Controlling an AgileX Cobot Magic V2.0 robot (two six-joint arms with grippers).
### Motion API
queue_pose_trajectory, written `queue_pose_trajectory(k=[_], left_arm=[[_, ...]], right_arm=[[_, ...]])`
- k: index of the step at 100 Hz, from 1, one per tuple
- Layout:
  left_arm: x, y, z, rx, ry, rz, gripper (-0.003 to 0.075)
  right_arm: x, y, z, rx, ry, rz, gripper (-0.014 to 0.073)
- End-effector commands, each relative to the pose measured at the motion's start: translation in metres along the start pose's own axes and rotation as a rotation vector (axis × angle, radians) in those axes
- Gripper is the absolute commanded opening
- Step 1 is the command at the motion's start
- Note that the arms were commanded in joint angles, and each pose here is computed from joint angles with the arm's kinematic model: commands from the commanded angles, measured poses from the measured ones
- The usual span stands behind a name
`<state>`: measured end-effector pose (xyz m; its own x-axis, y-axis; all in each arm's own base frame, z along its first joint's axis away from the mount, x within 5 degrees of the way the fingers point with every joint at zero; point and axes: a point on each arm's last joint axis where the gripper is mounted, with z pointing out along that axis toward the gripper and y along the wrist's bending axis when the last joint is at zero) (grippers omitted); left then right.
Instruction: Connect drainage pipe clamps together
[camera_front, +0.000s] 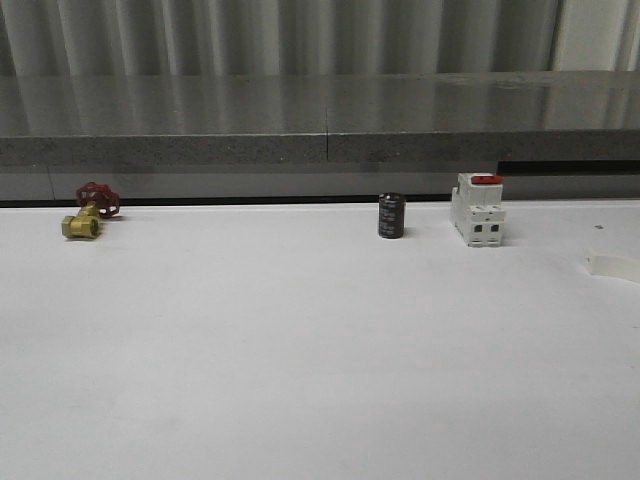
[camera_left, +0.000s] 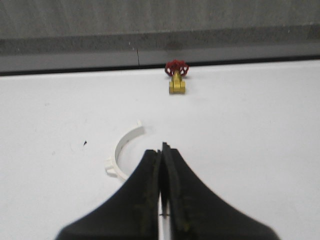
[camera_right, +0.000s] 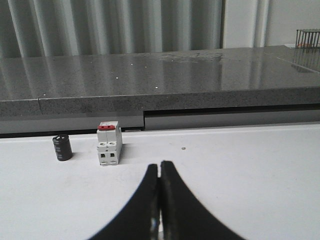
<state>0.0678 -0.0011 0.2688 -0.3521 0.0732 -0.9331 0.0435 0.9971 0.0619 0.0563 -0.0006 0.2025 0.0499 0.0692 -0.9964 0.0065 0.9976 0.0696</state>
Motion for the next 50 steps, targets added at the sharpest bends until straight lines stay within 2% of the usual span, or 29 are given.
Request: queue_pose_trajectory(k=[1,9,24,29,38,50], left_arm=[[-0.027,0.001,0.007,0.008,0.022,0.002,0.0],[-0.037,0.001,0.019,0.011,0.086,0.003,0.0094],[-0.053,0.002,0.044,0.011,0.161,0.015,0.0396],[-0.056,0.003,0.053,0.005,0.172,0.031,0.0461],[-0.062,0.006,0.068,-0.012,0.218,0.035,0.0494],[-0.065,0.019,0.088,-0.082,0.352,-0.089,0.0493]], right_arm=[[-0.014,0.002,-0.002,-0.02,-0.117,-0.004,-0.0066],[-0.014,0.002,-0.002,-0.02,-0.117,-0.004,-0.0066],[-0.014,0.002,-0.002,-0.02,-0.117,-0.004,-0.0066],[-0.014,0.002,-0.002,-0.02,-0.117,-0.004,-0.0066],[-0.014,0.002,-0.002,-0.02,-0.117,-0.004,-0.0066],[-0.014,0.002,-0.002,-0.02,-0.117,-0.004,-0.0066]])
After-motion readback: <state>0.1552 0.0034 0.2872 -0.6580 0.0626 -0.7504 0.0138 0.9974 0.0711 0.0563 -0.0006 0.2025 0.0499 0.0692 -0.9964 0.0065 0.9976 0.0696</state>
